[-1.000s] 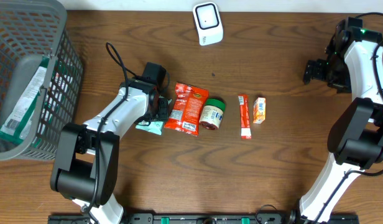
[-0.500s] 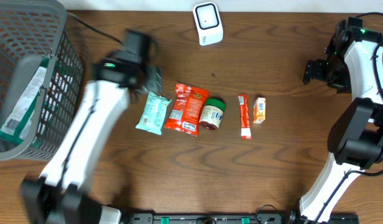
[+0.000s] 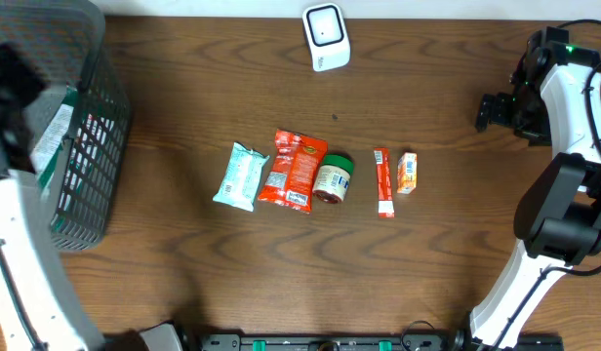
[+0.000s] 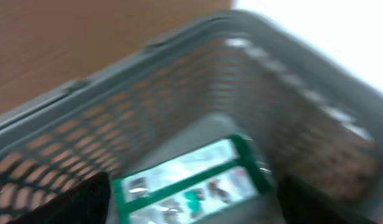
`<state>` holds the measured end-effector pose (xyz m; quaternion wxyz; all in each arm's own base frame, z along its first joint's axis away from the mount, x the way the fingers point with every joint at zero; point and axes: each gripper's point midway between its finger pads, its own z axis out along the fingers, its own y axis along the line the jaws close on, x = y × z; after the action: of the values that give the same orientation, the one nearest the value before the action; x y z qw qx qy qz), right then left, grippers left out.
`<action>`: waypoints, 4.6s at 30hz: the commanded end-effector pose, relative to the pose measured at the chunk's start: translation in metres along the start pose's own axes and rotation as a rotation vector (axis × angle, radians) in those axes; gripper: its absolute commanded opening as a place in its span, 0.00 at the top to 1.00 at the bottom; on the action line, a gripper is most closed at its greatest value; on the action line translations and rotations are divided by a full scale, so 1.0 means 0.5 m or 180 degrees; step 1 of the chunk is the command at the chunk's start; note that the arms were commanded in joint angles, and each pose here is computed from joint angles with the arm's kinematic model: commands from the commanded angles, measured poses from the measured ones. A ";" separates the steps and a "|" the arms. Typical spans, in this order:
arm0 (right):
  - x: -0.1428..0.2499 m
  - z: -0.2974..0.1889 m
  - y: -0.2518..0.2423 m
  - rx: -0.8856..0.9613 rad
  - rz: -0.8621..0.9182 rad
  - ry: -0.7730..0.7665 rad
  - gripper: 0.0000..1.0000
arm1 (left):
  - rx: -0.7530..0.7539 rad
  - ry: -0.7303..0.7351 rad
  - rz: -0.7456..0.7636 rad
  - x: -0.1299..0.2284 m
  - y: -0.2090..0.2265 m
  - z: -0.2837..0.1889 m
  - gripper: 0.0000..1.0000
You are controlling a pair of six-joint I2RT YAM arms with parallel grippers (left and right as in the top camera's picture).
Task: Scan the item barcode
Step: 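Move the left gripper back into the grey basket, then grasp the green-and-white nitrile gloves pack with the left gripper, then carry the gloves pack out and lower it left of the wipes pack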
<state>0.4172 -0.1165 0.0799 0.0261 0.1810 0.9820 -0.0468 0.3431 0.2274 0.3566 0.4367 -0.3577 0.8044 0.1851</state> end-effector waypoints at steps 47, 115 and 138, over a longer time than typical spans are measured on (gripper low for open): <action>-0.012 -0.030 -0.006 0.0012 0.0058 -0.0139 0.01 | 0.0378 0.3020 0.1439 0.611 0.001 0.442 0.56; -0.012 -0.030 -0.006 0.0012 0.0055 -0.0136 0.01 | 0.0600 0.2152 0.1557 0.587 -0.393 -0.102 0.93; -0.012 -0.030 -0.006 0.0012 0.0055 -0.0138 0.01 | -0.0223 0.2355 0.1600 0.735 -0.349 0.094 0.93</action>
<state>0.4172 -0.1165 0.0799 0.0261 0.1810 0.9820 -0.0468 0.3735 -0.0207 0.0405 0.0558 -0.1902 0.9678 0.1555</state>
